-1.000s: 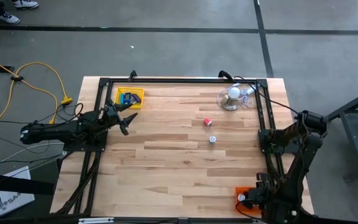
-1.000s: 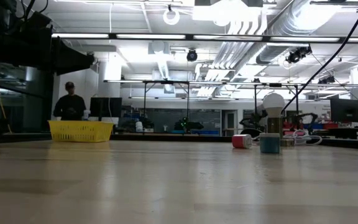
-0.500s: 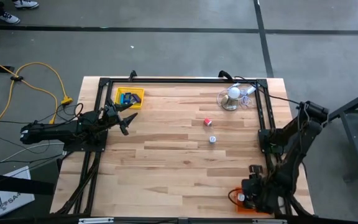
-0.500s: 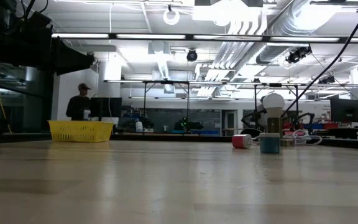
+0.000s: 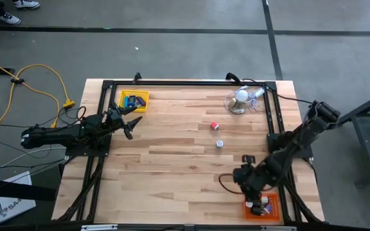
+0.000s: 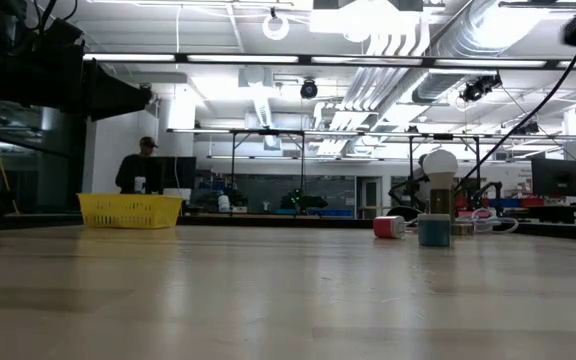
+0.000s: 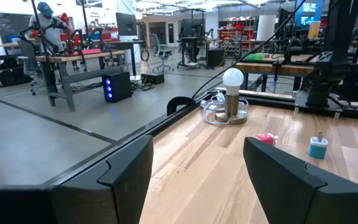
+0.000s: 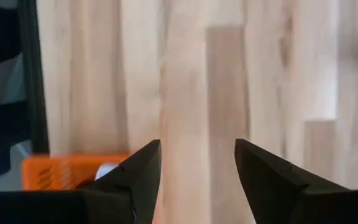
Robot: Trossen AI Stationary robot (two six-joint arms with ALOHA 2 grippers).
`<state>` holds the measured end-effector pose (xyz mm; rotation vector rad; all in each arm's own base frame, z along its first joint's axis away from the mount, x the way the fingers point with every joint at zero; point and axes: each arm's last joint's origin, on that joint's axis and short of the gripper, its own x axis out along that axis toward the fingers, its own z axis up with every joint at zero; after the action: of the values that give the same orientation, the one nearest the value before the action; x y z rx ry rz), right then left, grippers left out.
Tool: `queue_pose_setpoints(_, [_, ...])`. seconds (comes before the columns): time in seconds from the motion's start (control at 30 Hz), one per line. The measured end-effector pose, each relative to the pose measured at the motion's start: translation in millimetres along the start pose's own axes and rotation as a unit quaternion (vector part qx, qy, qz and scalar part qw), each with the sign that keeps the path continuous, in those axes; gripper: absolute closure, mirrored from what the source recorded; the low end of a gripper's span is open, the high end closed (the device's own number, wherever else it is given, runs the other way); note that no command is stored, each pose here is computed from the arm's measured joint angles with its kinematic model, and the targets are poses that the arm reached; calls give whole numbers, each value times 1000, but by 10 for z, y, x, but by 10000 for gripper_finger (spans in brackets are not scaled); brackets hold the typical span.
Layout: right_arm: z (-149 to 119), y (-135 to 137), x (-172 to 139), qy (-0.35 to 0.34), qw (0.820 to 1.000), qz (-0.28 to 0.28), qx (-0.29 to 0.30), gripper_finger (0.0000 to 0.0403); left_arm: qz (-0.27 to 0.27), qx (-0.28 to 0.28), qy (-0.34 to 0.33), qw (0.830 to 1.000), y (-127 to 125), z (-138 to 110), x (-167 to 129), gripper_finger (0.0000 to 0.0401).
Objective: Pick & Place Office items
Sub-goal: Put the blue charger adapter into the orange bin
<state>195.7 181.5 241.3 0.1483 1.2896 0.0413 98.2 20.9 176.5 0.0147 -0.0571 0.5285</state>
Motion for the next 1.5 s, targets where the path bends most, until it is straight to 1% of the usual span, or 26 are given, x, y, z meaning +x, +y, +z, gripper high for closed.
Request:
queue_pose_setpoints(0.07, [107, -85, 14, -12, 1000, -4, 0, 211, 0, 0, 0, 1000, 0, -1, 0, 158])
queue_pose_setpoints(0.23, [352, -321, 35, -49, 998, -32, -24, 211, 0, 0, 0, 1000, 0, 0, 0, 158])
queue_pose_setpoints(0.37, [492, -524, 45, -55, 997, -51, -15, 211, 0, 0, 0, 1000, 0, -1, 0, 158])
queue_pose_setpoints(0.47, [568, -658, 50, -48, 997, -51, -18, 211, 0, 0, 0, 1000, 0, 0, 0, 158])
queue_pose_setpoints(0.63, [665, -856, 51, -41, 997, -50, -42, 211, 0, 0, 0, 1000, 0, 0, 0, 158])
queue_pose_setpoints(1.03, [879, -1330, 58, -57, 996, -65, -20, 211, 0, 0, 0, 1000, 0, -1, 0, 158])
queue_pose_setpoints(1.13, [942, -1396, 124, -65, 996, -64, -21, 211, 0, 0, 0, 1000, 0, -1, 0, 158])
queue_pose_setpoints(1.3, [986, -1494, 269, -44, 996, -69, -27, 211, 0, 0, 0, 1000, 0, -1, 0, 158])
queue_pose_setpoints(1.5, [1014, -1606, 396, -20, 997, -79, -13, 211, 0, 0, 0, 1000, 0, -1, 0, 158])
